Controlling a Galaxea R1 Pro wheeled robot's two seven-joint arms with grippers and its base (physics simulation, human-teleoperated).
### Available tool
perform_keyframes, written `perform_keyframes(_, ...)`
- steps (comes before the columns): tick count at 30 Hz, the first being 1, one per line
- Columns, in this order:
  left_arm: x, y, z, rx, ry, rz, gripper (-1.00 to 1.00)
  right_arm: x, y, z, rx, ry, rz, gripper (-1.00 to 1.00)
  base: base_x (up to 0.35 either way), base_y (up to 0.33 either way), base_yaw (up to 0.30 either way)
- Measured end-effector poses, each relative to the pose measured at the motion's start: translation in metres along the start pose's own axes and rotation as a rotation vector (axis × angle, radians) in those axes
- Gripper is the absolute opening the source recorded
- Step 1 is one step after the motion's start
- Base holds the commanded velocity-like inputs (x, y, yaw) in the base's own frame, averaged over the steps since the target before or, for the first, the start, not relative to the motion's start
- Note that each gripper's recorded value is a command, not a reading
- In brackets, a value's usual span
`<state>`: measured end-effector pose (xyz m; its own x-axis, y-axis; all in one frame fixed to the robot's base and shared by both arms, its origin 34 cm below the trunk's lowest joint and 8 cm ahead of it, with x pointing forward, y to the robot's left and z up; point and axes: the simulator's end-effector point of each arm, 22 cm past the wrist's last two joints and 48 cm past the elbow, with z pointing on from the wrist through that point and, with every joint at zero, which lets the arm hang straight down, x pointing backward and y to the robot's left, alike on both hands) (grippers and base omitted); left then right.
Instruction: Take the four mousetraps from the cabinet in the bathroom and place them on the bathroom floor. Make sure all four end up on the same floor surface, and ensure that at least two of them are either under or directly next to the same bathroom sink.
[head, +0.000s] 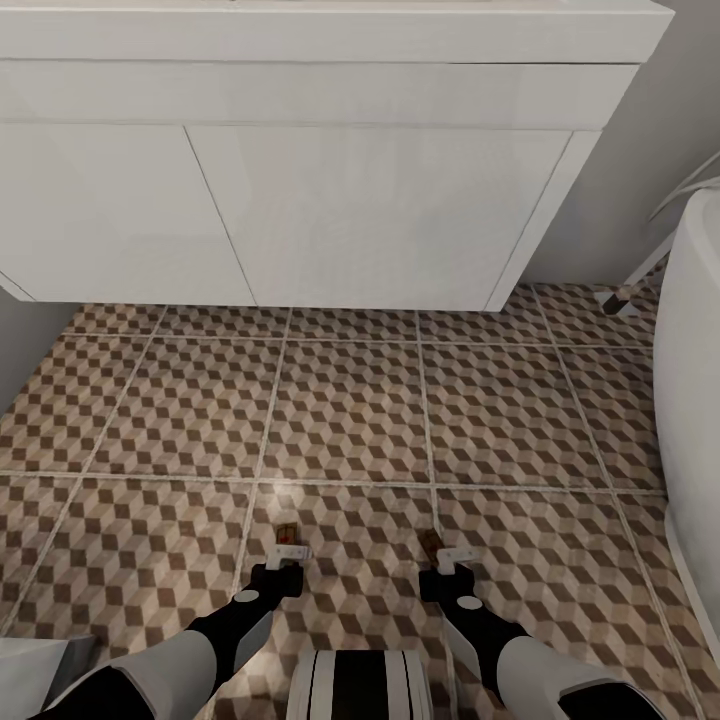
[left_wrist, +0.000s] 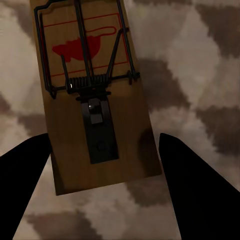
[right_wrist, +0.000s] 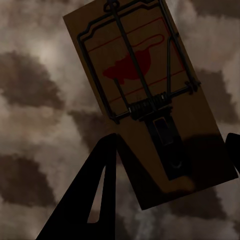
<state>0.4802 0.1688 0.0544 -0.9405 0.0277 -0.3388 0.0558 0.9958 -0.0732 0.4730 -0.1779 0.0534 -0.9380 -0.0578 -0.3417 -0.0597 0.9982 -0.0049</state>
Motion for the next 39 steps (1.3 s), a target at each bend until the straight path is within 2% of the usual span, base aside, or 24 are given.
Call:
perform_keyframes(11,0.011,0.0,0.005,0.001,0.02,-0.002,-1.0,0.011,0.001,0.005,-0.001,0.02,0.0,-1.0,0.0,0.0,0.0)
perform_keyframes(33,0.011,0.001,0.005,-0.001,0.02,-0.002,-1.0,0.011,0.0,0.005,0.0,0.02,0.0,-1.0,0.0,0.0,0.0)
perform_keyframes(39,0.011,0.001,0.005,0.004,0.017,0.018,-1.0,0.011,0.0,0.005,-0.001,0.02,-0.001,-1.0,0.0,0.0,0.0)
